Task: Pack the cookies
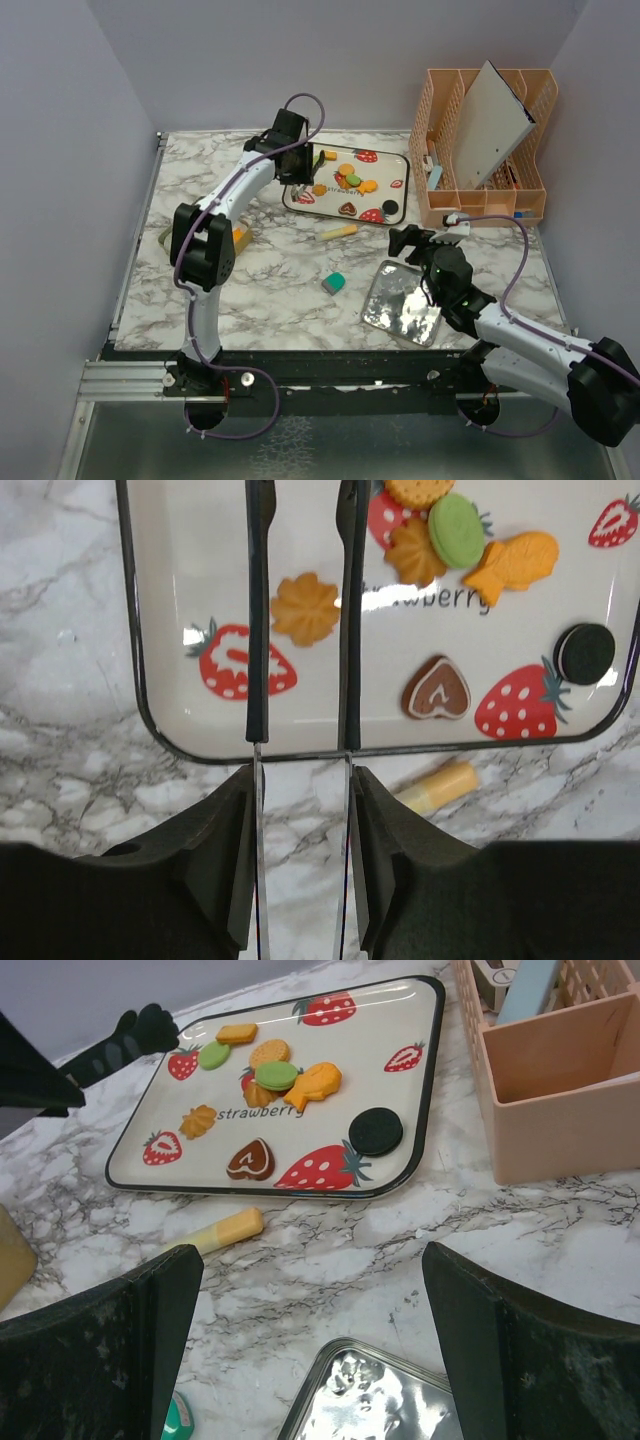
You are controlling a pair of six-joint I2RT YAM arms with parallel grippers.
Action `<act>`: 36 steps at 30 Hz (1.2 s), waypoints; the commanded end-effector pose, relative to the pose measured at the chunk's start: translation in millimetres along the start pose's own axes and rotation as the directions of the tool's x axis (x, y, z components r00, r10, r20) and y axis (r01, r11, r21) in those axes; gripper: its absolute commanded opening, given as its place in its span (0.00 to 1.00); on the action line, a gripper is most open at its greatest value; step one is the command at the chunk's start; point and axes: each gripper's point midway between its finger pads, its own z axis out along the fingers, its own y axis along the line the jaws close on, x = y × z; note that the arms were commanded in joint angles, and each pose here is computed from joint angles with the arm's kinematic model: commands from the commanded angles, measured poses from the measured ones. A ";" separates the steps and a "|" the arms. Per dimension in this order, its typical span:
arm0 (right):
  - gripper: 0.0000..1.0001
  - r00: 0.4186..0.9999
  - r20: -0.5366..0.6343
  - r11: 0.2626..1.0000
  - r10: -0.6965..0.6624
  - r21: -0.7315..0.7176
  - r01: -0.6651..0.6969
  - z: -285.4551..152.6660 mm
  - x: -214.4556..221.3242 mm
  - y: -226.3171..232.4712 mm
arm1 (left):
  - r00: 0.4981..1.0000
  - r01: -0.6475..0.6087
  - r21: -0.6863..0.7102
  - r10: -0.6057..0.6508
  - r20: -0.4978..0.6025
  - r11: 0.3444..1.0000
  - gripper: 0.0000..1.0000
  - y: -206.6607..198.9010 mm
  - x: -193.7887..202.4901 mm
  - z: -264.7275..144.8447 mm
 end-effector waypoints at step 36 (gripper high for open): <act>1.00 1.000 0.004 0.999 -0.020 0.033 0.020 2.8 3.8 -7.8 | 0.978 -0.134 -0.229 0.166 0.124 0.964 0.48 -10.3 -46.1 112.7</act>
